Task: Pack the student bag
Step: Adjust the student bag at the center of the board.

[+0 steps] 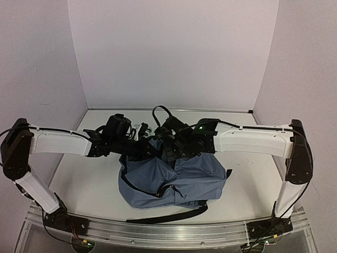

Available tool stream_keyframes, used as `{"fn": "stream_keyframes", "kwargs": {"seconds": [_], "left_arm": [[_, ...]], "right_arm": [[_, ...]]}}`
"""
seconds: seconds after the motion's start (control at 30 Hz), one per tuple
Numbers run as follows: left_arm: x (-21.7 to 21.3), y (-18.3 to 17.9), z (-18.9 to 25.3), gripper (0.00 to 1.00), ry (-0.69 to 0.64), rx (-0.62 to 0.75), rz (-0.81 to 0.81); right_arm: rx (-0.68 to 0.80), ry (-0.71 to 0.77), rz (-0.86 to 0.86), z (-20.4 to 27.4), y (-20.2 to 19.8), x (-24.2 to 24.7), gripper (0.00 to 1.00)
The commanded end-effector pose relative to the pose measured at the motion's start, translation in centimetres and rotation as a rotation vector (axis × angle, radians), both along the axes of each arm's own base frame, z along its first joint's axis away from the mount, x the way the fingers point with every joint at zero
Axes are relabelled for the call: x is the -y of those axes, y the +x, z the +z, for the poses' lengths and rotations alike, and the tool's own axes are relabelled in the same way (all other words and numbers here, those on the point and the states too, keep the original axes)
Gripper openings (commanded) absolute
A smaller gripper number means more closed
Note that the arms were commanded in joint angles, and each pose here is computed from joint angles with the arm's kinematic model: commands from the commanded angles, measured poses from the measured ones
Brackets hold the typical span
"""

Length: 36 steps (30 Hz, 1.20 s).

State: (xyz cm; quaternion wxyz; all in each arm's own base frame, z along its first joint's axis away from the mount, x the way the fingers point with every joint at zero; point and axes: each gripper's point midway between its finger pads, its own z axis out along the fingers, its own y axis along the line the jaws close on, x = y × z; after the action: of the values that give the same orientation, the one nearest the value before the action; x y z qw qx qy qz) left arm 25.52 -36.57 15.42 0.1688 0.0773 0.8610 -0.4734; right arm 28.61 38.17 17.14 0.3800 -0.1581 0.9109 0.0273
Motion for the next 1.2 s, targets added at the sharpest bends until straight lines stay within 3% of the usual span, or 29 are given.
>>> {"fn": "stream_keyframes", "kwargs": {"seconds": [0.0, 0.07, 0.13, 0.27, 0.53, 0.83, 1.17], "left_arm": [[-0.5, -0.3, 4.6, 0.44, -0.079, 0.152, -0.002], [-1.2, -0.5, 5.5, 0.59, -0.066, 0.197, -0.004], [-1.9, -0.5, 5.8, 0.66, -0.022, 0.222, 0.002], [-2.1, -0.8, 5.8, 0.49, 0.024, 0.229, -0.030], [2.7, -2.0, 6.1, 0.20, -0.076, 0.214, -0.172], [6.7, -1.9, 6.1, 0.13, -0.183, 0.199, -0.199], [6.6, -0.7, 6.3, 0.12, -0.191, 0.267, -0.115]], "right_arm": [[0.088, 0.133, -0.069, 6.1, 0.2, 0.9, 0.00], [0.110, 0.180, -0.086, 7.6, 0.1, 1.5, 0.00], [0.125, 0.217, -0.088, 8.7, 0.0, 1.9, 0.00], [0.120, 0.251, -0.085, 9.1, -0.3, 1.7, 0.00], [0.100, 0.275, -0.086, 8.4, -0.3, 1.1, 0.00], [0.090, 0.288, -0.090, 7.8, -0.5, 1.2, 0.00], [0.088, 0.281, -0.113, 6.7, -0.4, 1.5, 0.00]]}}
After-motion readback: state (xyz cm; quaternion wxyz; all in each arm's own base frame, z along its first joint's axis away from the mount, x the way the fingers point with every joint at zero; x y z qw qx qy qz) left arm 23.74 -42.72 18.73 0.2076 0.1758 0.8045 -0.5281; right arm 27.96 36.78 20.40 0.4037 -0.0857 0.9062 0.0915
